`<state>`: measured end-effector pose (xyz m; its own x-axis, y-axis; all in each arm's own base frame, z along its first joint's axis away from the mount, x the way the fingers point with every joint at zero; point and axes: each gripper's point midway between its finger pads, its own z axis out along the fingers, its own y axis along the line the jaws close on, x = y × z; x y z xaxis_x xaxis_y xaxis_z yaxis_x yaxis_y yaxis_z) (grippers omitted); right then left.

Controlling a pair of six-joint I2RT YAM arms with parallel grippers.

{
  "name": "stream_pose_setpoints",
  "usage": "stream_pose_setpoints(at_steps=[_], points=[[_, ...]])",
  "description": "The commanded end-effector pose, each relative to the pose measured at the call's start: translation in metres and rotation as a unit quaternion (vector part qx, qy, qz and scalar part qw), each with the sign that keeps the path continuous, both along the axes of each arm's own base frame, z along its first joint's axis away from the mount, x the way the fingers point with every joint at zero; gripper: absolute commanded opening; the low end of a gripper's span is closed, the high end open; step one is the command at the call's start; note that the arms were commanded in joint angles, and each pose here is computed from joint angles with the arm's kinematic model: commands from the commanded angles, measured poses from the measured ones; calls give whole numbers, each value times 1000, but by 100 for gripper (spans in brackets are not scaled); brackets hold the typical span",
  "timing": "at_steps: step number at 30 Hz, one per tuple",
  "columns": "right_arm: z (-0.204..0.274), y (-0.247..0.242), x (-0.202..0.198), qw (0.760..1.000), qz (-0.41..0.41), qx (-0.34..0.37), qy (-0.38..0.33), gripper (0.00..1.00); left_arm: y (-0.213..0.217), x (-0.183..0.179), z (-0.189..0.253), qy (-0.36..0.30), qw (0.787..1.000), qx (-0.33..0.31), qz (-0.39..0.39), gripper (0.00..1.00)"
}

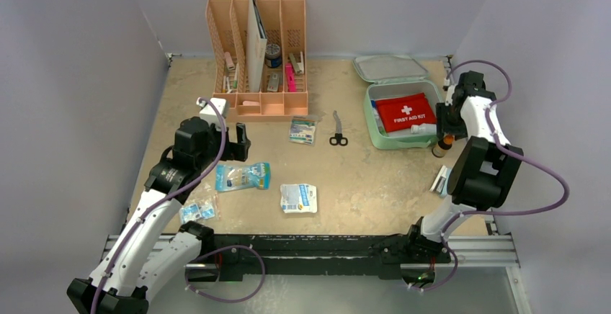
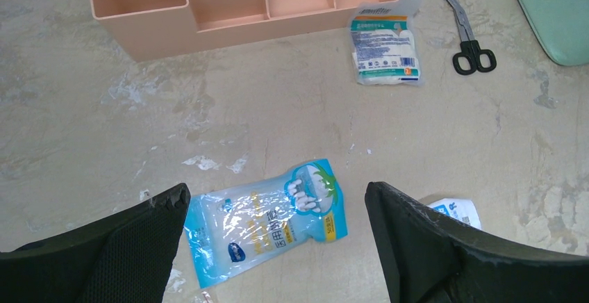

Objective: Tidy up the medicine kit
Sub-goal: Pick up the pill bottle at the center of the board.

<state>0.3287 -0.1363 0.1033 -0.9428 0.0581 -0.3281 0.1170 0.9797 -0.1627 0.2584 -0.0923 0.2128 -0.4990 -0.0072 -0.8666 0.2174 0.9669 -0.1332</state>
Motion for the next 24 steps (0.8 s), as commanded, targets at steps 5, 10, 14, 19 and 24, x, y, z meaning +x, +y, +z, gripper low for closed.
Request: stream_pose_setpoints(at_steps=[5, 10, 14, 19, 24], points=[[9, -7, 9, 1000, 3, -2, -13, 47, 1, 3, 6, -16, 1000, 3, 2, 96], [10, -8, 7, 1000, 0, -4, -8, 34, 0, 3, 7, -17, 1000, 2, 2, 96], [14, -7, 3, 1000, -5, -3, 1, 23, 1, 3, 8, -21, 1000, 1, 2, 96], [26, -20, -6, 999, -28, -43, 7, 12, -1, 3, 6, -16, 1000, -1, -2, 96], [36, -26, -20, 997, -45, -67, 21, 3, -2, 2, 6, -15, 1000, -2, -4, 96]])
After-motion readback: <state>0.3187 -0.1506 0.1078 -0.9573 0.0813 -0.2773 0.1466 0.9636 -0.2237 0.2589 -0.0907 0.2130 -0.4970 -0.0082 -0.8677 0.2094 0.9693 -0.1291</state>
